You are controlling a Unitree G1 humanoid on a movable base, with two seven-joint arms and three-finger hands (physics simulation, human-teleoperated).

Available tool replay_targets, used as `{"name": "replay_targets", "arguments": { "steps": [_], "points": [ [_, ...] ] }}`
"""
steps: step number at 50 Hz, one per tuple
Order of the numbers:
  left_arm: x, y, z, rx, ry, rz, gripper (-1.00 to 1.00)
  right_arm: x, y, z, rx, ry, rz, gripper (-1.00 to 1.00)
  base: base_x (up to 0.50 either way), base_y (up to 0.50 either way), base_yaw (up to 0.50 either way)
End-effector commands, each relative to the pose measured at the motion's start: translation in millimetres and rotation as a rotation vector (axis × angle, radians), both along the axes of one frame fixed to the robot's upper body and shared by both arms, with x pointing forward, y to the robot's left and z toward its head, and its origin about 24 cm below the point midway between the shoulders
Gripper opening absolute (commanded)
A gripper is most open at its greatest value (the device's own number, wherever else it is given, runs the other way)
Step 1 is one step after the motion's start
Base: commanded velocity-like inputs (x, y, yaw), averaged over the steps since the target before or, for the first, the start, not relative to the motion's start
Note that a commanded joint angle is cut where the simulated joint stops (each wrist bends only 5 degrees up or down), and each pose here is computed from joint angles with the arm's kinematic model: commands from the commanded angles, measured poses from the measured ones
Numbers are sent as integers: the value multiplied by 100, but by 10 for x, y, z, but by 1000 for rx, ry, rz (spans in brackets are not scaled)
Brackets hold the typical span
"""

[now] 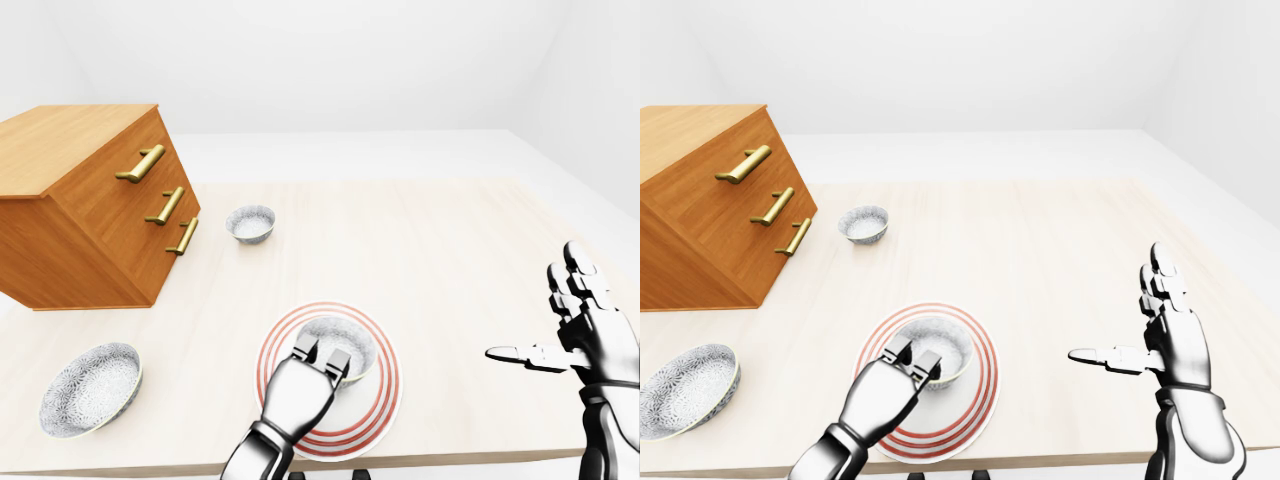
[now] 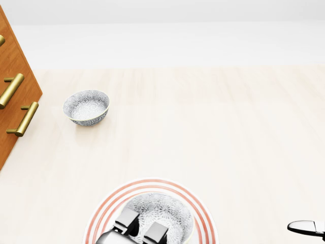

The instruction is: Put the bowl in the middle on the plate.

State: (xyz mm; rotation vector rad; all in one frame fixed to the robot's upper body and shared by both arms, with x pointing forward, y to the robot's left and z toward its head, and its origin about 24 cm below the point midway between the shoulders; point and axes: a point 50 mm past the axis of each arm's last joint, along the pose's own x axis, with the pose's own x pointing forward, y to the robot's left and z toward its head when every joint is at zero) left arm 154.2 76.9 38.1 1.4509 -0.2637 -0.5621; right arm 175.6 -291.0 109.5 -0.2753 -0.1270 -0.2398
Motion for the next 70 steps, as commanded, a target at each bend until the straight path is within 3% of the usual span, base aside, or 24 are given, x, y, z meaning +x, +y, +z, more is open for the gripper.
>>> {"name": "replay_targets", "arguments": {
  "steps": [1,17,18,19,20,70],
  "points": [
    [30,20,-9,79,-77,9,-100,7,-9,-30,8,11,-3,100,0,0,0],
    [30,7,54,65,-73,9,-100,3,-5,-7,1,3,-2,100,0,0,0],
    [30,8,55,64,-73,9,-78,2,-3,-3,0,2,-2,100,0,0,0],
    [34,11,57,63,-76,10,68,1,-3,4,-2,-1,-2,100,0,0,0],
    [34,12,47,59,-56,11,100,4,-7,-6,0,3,-3,100,0,0,0],
    [173,164,207,2,-13,99,100,24,-19,-30,5,12,-9,100,0,0,0]
  ]
}}
